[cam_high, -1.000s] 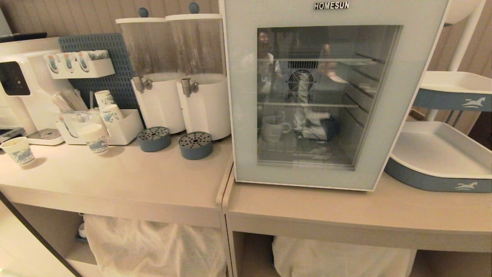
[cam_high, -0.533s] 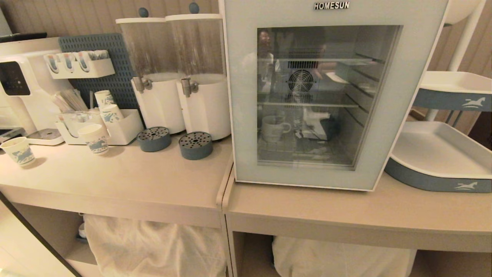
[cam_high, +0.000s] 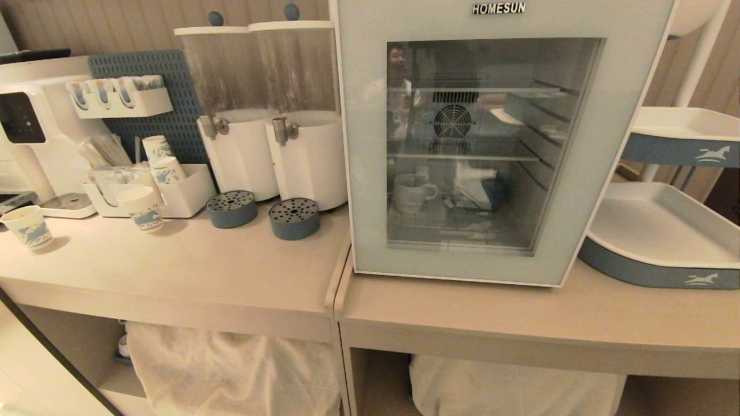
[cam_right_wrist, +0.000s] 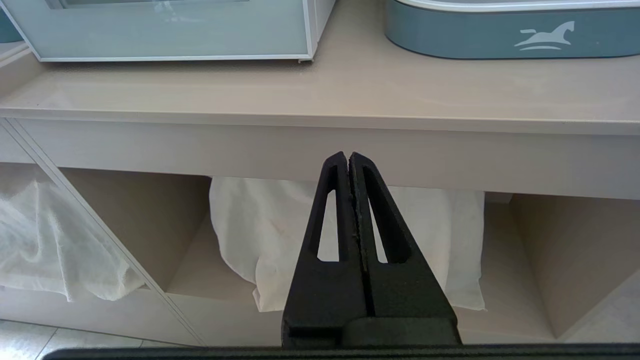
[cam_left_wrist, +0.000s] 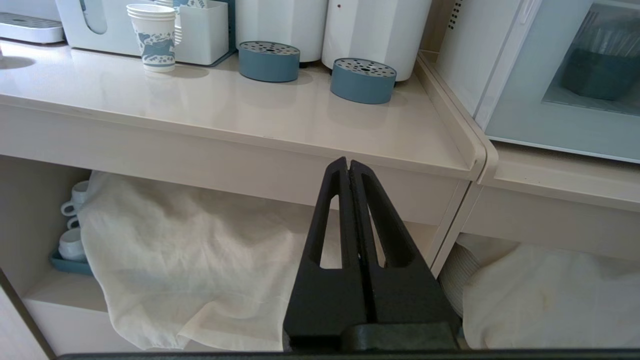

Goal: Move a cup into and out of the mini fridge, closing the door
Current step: Open the freezer door

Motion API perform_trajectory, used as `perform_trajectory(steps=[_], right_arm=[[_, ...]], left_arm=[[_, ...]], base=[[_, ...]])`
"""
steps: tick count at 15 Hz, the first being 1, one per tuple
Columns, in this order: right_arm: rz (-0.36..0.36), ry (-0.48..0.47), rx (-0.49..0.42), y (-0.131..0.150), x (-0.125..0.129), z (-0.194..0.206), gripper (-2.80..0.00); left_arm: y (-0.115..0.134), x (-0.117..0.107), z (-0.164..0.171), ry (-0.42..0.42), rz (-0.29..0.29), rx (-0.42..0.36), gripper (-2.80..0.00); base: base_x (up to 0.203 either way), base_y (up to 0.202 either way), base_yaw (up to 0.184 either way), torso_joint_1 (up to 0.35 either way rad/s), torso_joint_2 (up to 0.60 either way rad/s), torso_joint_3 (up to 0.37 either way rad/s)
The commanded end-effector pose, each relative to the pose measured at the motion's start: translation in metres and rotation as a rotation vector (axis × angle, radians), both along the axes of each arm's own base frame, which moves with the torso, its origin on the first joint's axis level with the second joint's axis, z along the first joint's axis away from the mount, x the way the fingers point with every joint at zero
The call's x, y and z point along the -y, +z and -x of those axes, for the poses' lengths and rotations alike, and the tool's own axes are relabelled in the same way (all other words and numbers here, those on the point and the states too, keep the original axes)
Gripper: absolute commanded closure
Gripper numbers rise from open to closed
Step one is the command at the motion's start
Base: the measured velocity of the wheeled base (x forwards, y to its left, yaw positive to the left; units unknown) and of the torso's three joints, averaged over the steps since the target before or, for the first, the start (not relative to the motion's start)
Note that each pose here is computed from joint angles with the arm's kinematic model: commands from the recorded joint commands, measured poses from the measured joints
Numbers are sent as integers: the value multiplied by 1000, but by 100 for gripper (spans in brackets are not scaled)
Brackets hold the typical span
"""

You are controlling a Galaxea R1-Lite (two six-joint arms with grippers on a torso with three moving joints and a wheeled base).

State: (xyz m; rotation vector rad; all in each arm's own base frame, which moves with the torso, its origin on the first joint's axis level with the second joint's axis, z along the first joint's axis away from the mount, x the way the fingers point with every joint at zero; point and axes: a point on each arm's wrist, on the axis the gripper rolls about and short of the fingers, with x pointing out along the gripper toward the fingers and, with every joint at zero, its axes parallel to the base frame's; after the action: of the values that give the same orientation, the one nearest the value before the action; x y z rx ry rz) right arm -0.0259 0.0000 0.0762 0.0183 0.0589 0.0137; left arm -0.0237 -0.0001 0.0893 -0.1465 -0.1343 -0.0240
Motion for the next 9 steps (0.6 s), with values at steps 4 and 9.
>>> perform_trajectory(steps=[4, 9], right_arm=[[0, 0, -1, 0, 0, 0, 0], [-2, -1, -1, 0, 0, 0, 0]], left_arm=[[-11, 0, -3, 0, 1, -34, 0], [-11, 0, -3, 0, 1, -34, 0]], base=[[0, 0, 0, 0, 0, 0], [0, 0, 0, 0, 0, 0]])
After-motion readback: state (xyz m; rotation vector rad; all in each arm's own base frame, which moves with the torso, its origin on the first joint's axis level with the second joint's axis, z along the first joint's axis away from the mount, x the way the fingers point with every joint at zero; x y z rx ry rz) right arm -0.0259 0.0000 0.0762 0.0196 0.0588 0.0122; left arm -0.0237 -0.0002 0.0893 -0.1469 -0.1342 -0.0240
